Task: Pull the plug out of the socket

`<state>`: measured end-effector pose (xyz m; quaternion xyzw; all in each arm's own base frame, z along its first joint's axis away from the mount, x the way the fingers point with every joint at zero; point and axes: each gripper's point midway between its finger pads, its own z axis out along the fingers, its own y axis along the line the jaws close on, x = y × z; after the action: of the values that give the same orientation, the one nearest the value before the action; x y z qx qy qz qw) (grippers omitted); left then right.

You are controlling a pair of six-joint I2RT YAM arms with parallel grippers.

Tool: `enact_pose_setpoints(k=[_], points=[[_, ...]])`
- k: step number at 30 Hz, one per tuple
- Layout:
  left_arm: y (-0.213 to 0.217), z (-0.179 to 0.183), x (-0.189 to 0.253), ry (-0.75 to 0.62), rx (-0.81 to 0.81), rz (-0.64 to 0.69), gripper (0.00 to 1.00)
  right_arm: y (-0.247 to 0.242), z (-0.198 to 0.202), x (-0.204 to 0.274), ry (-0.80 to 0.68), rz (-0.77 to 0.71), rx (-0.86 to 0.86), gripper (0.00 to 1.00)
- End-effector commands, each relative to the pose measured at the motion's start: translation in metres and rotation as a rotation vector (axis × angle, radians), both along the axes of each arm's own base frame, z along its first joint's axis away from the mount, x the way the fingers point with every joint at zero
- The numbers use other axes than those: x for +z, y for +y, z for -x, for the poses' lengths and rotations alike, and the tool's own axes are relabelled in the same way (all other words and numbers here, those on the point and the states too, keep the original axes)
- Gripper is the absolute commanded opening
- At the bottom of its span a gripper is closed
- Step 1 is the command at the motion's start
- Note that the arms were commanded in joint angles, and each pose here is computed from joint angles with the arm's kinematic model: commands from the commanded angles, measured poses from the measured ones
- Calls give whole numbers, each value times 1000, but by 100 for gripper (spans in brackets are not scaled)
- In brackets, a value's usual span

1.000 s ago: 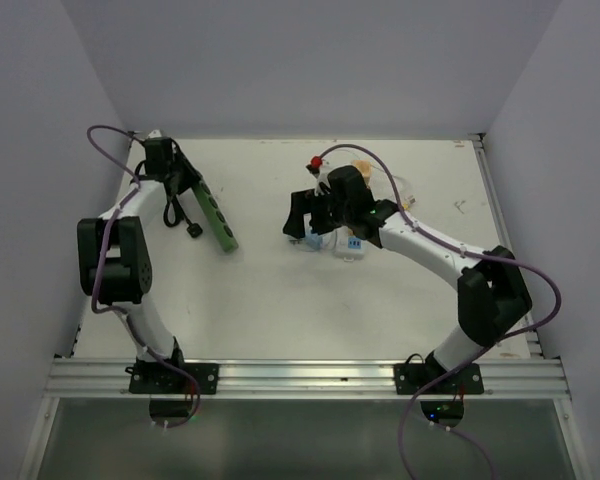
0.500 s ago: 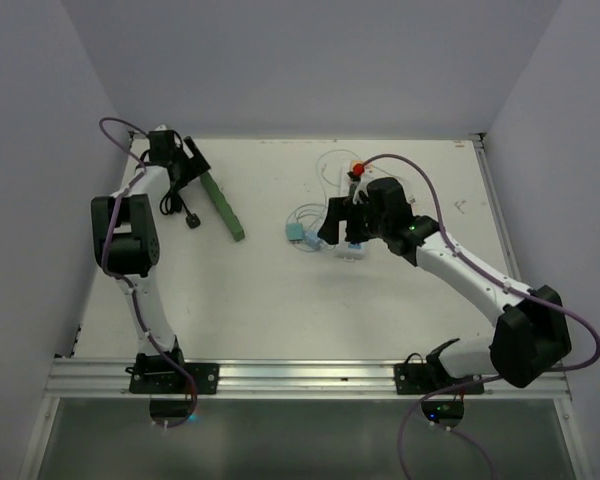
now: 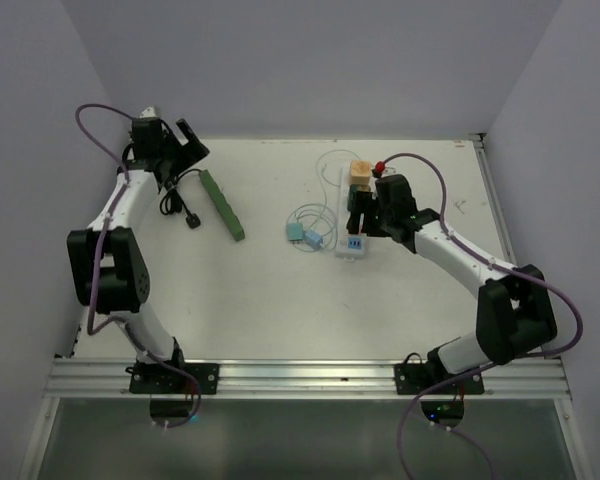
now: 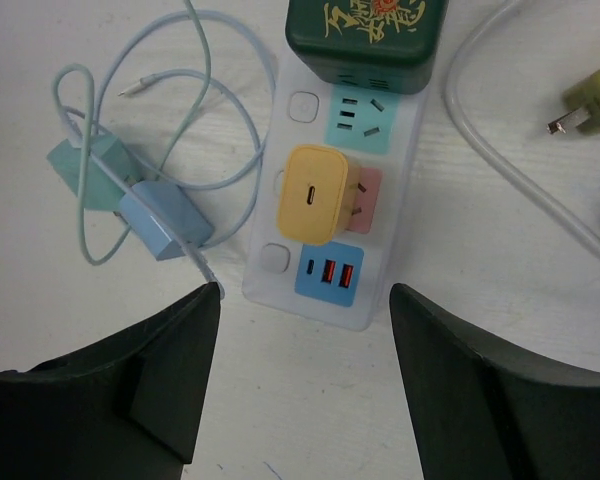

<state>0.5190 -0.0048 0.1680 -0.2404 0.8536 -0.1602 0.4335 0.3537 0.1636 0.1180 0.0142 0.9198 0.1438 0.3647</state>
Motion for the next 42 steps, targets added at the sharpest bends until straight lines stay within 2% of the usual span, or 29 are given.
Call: enact_pose_setpoints(k=[1,2,7,12,15,20,23,29,32,34,36,38,42], points=[[-46,46,56,-97,-64,-6,100,5,-29,18,-50,25,-15,71],[-64,57,62,-109,-99,-5,100,4,-32,16,-42,35,-23,71],[-74,127,79,-167,-140,-16,100,3,-49,3,-25,73,-51,68],[-70,186,52,-173,-170,-41,100,8,-57,-31,69,106,-64,61],[-64,199,38,-170,-180,-98,100,8,-54,-46,106,109,-92,54],[-65,211,28,-153,-210,-108,100,10,-41,-59,142,154,-98,54],[-62,213,32,-163,-198,-124,100,12,-39,-60,143,157,-97,50],[-57,215,38,-175,-189,-146,100,24,-29,-51,128,183,-43,23],[-57,215,41,-190,-191,-149,100,31,-21,-46,113,202,0,20],[-62,216,45,-208,-219,-140,91,42,-11,-41,103,215,63,19],[-62,217,47,-222,-219,-139,88,55,2,-35,94,228,116,19],[-62,218,48,-223,-220,-141,88,61,13,-34,90,238,162,19],[-64,218,50,-232,-229,-137,96,81,44,-28,85,228,249,18]])
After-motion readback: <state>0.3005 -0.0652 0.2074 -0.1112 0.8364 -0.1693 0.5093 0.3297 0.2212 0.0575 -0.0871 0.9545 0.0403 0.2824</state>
